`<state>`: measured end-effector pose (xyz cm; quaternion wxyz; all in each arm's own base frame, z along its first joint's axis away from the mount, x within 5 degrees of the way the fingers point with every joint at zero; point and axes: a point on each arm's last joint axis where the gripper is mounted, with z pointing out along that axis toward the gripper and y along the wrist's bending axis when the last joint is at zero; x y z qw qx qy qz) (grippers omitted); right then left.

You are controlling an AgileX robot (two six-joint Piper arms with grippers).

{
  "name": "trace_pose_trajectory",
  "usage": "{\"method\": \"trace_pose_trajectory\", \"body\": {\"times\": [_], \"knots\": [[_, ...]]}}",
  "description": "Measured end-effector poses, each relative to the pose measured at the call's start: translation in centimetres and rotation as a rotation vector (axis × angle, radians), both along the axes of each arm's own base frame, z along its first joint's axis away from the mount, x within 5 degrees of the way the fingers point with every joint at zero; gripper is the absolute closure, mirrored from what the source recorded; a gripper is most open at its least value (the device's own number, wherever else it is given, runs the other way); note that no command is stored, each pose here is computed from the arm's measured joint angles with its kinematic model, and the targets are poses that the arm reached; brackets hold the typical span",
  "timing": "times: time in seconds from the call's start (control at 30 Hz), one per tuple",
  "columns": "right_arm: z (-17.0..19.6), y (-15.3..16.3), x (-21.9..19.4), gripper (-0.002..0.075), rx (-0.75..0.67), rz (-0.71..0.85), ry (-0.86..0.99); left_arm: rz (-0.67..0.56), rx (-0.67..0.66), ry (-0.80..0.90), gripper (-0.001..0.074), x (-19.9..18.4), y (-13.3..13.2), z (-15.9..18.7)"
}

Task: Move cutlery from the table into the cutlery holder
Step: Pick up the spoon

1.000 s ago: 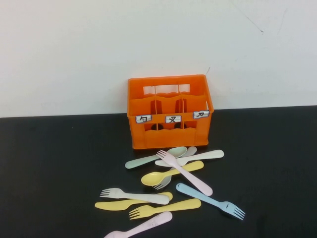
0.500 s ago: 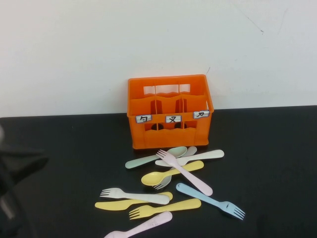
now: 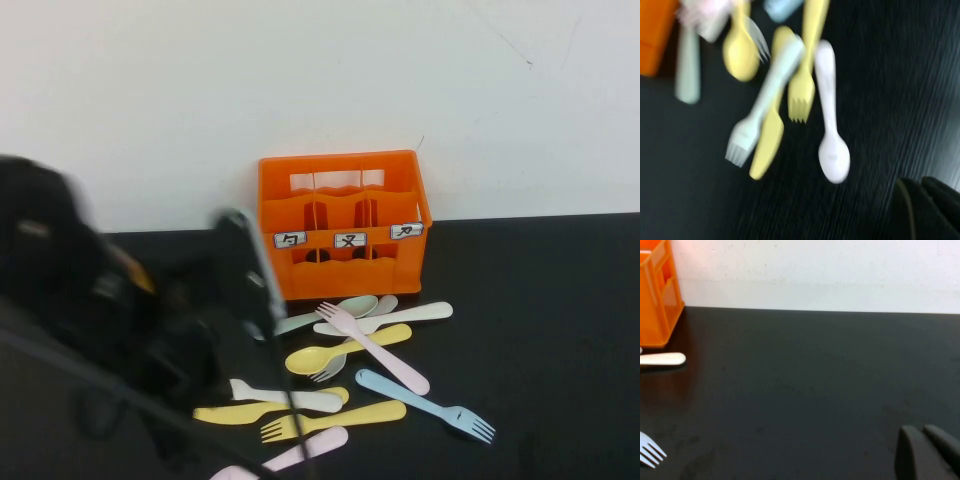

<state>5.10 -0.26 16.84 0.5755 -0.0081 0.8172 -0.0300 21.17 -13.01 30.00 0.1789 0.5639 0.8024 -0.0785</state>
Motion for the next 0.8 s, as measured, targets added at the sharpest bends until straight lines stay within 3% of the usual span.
{"method": "trace_pose_trajectory", "body": {"times": [0.13,0.27,0.33,0.8], "knots": [[0.0,0.0,0.0,0.0729,0.0,0.0,0.0,-0.047,0.115,0.066,0.0624,0.9,-3.3,-3.7],[0.0,0.0,0.0,0.0729,0.0,0.0,0.0,0.01,0.135,0.121,0.0454,2.0,-5.7,-7.1],[0.0,0.0,0.0,0.0729,0.0,0.0,0.0,0.04,0.145,0.141,0.0411,2.7,-6.4,-8.8],[0.0,0.0,0.0,0.0729,0.0,0.0,0.0,0.06,0.219,0.228,0.0378,4.6,-7.8,-16.4]]}}
